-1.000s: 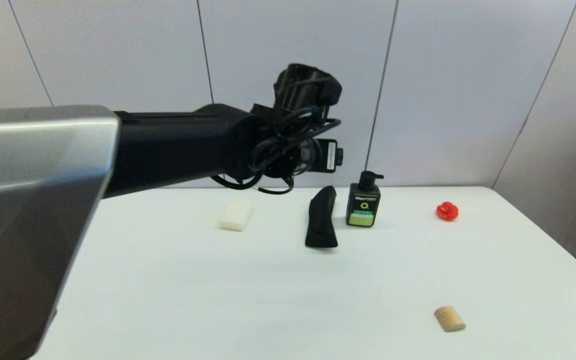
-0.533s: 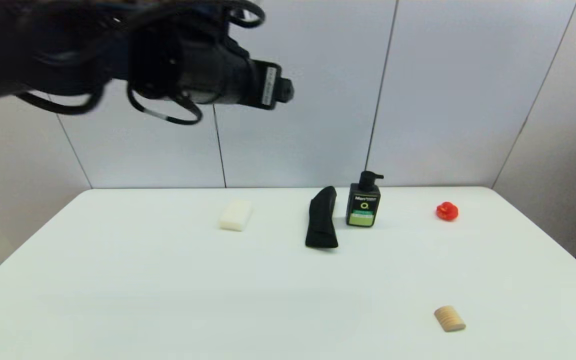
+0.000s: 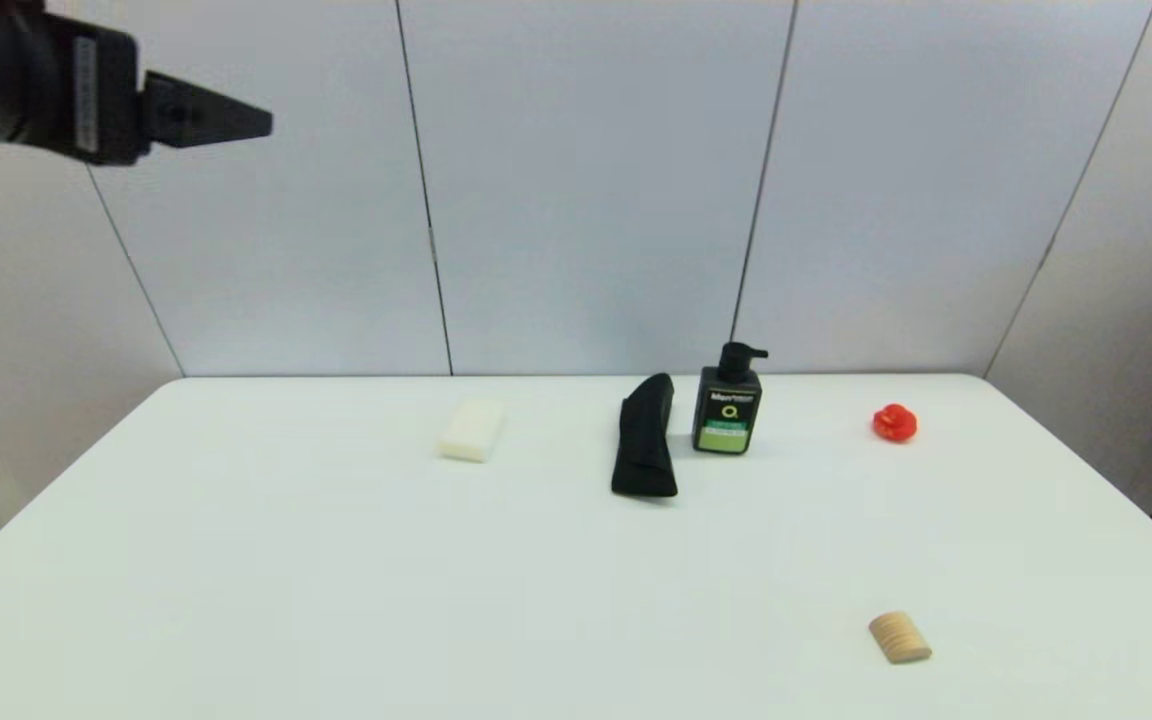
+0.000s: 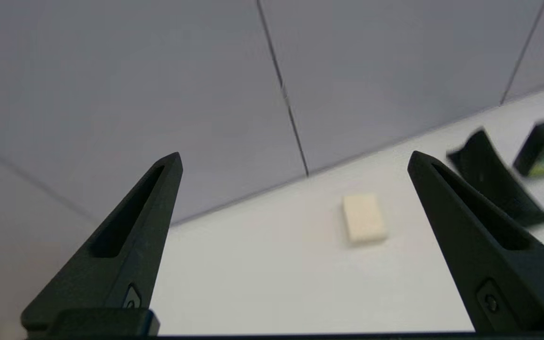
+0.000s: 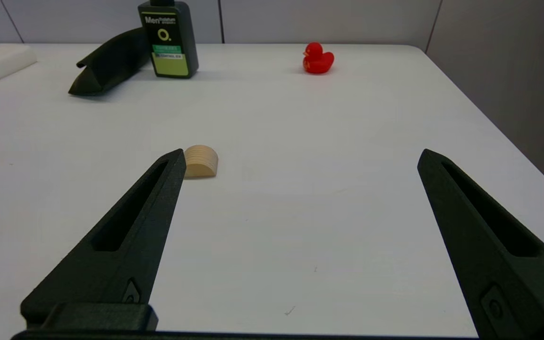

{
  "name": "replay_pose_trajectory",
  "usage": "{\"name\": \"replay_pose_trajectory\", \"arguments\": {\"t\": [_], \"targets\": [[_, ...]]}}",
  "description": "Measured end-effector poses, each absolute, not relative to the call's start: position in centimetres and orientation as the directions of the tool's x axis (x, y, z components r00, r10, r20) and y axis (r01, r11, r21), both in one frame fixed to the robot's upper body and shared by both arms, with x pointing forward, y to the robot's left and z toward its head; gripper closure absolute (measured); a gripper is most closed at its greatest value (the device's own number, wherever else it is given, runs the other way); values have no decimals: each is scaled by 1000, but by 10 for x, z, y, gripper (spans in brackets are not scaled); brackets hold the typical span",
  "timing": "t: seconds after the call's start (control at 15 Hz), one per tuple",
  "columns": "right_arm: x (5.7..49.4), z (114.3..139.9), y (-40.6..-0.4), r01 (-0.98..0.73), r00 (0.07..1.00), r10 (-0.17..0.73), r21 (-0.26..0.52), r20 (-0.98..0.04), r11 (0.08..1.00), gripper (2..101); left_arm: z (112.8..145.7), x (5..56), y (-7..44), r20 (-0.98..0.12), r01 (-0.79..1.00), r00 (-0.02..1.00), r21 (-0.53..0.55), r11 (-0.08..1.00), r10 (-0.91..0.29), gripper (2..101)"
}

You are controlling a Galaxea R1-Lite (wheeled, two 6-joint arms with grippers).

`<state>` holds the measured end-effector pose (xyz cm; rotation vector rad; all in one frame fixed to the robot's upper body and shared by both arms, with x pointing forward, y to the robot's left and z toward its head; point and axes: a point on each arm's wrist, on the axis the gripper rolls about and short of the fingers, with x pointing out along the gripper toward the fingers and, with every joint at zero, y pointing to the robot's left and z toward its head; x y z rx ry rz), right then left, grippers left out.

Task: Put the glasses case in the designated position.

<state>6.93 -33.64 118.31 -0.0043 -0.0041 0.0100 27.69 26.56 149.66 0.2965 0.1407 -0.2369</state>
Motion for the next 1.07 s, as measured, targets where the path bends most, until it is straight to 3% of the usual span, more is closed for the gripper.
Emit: {"name": "replay_pose_trajectory", "arguments": {"t": [0.4, 0.53, 0.73, 1.07], "targets": [[69, 1183, -336, -10, 1000, 10, -4, 4, 1000, 50, 1447, 203, 310, -268, 454, 875, 170, 874, -402, 60], [69, 1183, -336, -10, 1000, 10, -4, 4, 1000, 49, 1426, 180, 316, -284, 459, 868, 140, 878, -408, 60], [69, 1183, -336, -10, 1000, 10, -4, 4, 1000, 50, 1393, 148, 322, -274, 406, 888, 88, 910, -370, 59], [69, 1183, -336, -10, 1000, 10, -4, 4, 1000, 50, 1342, 123, 330, -124, 138, 984, 60, 989, -130, 55]]}}
